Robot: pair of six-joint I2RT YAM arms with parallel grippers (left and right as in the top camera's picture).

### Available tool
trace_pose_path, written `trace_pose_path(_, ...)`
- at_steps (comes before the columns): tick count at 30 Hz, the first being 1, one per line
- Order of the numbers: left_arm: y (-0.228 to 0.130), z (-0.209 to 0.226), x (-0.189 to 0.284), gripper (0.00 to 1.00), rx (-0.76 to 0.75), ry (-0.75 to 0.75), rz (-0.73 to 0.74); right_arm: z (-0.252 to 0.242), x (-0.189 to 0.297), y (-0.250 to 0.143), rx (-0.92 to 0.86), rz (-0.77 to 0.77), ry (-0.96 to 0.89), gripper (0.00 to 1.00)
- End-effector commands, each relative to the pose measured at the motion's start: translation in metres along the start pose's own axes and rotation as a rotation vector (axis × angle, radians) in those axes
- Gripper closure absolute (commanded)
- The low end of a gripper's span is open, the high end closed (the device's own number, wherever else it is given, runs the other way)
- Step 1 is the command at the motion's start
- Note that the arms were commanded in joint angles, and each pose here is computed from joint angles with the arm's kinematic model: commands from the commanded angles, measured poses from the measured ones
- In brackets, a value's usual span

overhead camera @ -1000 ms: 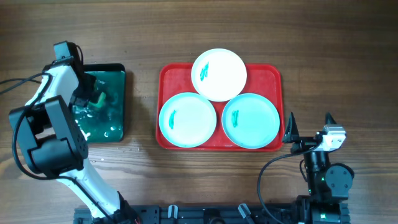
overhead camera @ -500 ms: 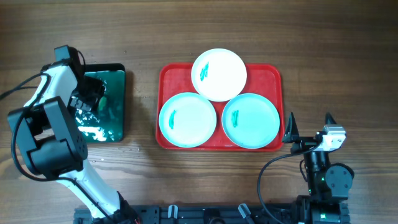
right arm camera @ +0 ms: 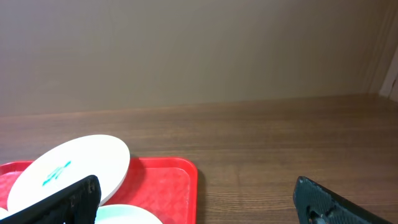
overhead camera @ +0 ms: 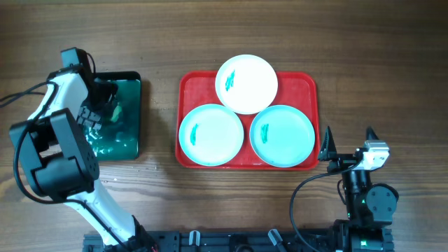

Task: Clean dirty plates on tray and stack at the side
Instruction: 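Dip and swish the held sponge in the soapy water, then lift the sponge and carry it over the front-left white plate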

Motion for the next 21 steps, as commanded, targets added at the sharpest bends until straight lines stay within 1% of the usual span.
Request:
trace_pose_path(1, 0.001, 0.009, -0.01, 0.42, -0.002, 0.056, -0.02, -0.002, 0.0, 0.0, 0.01, -0.004, -0.012, 0.0)
trace_pose_path(2, 0.001, 0.009, -0.01, 0.47, -0.002, 0.057, -0.019, -0.002, 0.0, 0.0, 0.01, -0.004, -0.012, 0.0)
trace_pose_path(3, 0.001, 0.009, -0.01, 0.49, -0.002, 0.058, -0.018, -0.002, 0.0, 0.0, 0.01, -0.004, -0.012, 0.0)
trace_pose_path(4, 0.0, 0.01, -0.01, 0.53, -0.003, 0.06, -0.017, -0.002, 0.0, 0.0, 0.01, -0.004, -0.012, 0.0)
trace_pose_path(7, 0.0, 0.01, -0.01, 0.81, -0.003, 0.06, -0.016, -0.002, 0.0, 0.0, 0.01, -0.004, -0.012, 0.0)
trace_pose_path(9, 0.0, 0.011, -0.009, 0.96, -0.003, 0.062, -0.01, -0.002, 0.0, 0.0, 0.011, -0.004, -0.012, 0.0)
trace_pose_path(13, -0.001, 0.014, 0.006, 0.96, -0.004, 0.062, -0.01, -0.002, 0.0, 0.0, 0.01, -0.004, -0.012, 0.0)
trace_pose_path(16, 0.003, 0.013, 0.038, 0.96, 0.002, 0.013, -0.047, -0.002, 0.0, 0.0, 0.01, -0.004, -0.012, 0.0)
trace_pose_path(18, 0.005, 0.012, 0.065, 0.96, 0.008, -0.042, -0.079, -0.002, 0.0, 0.0, 0.01, -0.004, -0.012, 0.0)
trace_pose_path(21, 0.002, 0.008, 0.121, 0.96, 0.01, -0.215, -0.104, -0.002, 0.0, 0.0, 0.01, -0.004, -0.012, 0.0)
Point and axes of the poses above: each gripper's point midway between its finger pads, its own x axis back along the fingers, its own z axis along the line the jaws close on, y = z × x, the point moved 6 cm from there along x, back along the fingers, and after that the axes turned 1 degree about -x, right-handed, at the moved point
